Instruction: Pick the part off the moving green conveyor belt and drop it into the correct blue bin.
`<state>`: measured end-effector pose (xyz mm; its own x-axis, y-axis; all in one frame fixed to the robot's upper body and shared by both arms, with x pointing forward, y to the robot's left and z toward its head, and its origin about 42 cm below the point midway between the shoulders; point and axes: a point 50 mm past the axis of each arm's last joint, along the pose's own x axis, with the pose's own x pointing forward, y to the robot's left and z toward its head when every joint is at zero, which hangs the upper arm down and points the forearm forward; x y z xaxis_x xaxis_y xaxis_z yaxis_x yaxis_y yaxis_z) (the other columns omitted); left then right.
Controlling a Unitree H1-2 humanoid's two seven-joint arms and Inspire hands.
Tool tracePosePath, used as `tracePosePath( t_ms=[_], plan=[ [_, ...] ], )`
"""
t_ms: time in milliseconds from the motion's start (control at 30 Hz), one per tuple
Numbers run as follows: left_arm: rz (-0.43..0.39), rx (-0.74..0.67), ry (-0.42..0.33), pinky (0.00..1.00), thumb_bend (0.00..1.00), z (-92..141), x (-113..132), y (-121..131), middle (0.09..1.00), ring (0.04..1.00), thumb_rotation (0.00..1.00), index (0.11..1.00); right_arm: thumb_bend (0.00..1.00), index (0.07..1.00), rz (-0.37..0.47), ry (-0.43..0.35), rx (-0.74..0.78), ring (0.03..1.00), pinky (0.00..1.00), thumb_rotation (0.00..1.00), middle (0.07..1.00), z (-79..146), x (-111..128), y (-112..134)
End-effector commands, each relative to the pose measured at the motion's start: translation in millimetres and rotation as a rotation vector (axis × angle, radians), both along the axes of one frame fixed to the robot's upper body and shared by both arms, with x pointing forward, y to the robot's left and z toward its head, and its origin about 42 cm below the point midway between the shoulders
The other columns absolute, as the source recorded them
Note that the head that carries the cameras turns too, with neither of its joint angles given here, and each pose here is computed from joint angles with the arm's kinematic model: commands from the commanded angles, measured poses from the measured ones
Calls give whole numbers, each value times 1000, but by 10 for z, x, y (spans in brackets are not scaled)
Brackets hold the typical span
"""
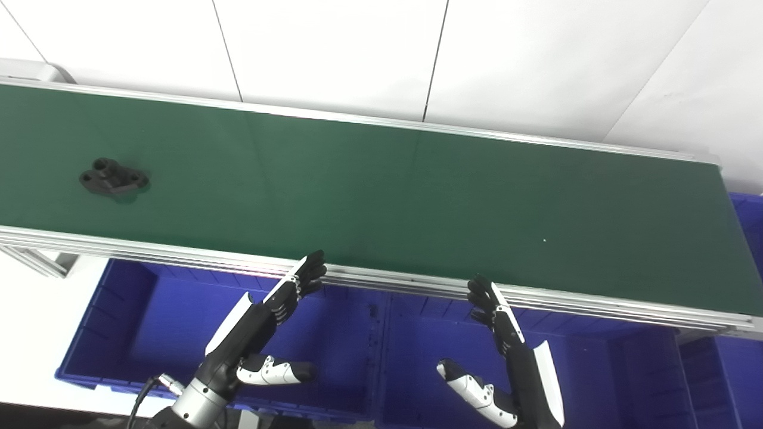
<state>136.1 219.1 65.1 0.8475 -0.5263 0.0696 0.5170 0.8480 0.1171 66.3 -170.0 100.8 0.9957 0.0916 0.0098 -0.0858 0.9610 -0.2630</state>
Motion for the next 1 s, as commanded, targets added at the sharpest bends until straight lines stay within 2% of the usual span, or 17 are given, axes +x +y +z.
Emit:
tracePosePath(
  t_ms=[0, 367, 567, 867, 967],
  plan=[
    [-2, -15, -62, 920, 824, 91, 28, 6, 988, 962, 573, 977, 741, 936, -1, -39, 7, 884, 826, 626, 903, 86, 2, 1],
    [-4, -20, -60, 921, 817, 86, 30, -2, 989, 964, 567, 975, 742, 939, 5, -32, -1, 887, 831, 635, 909, 85, 1, -7],
    [-13, -28, -57, 954, 808, 76, 32, -6, 1000, 985, 556, 984, 745, 941, -3, -31, 3, 894, 840, 622, 910, 80, -12, -7],
    [-1, -10, -57, 925, 815, 51, 33, -51, 991, 966, 564, 978, 736, 951, 4, -22, -3, 898, 847, 614, 915, 45, -20, -47],
    [10, 29, -57, 876, 847, 16, 6, -115, 974, 938, 636, 974, 734, 955, 9, -18, -1, 894, 842, 635, 912, -4, -47, -116]
  ],
)
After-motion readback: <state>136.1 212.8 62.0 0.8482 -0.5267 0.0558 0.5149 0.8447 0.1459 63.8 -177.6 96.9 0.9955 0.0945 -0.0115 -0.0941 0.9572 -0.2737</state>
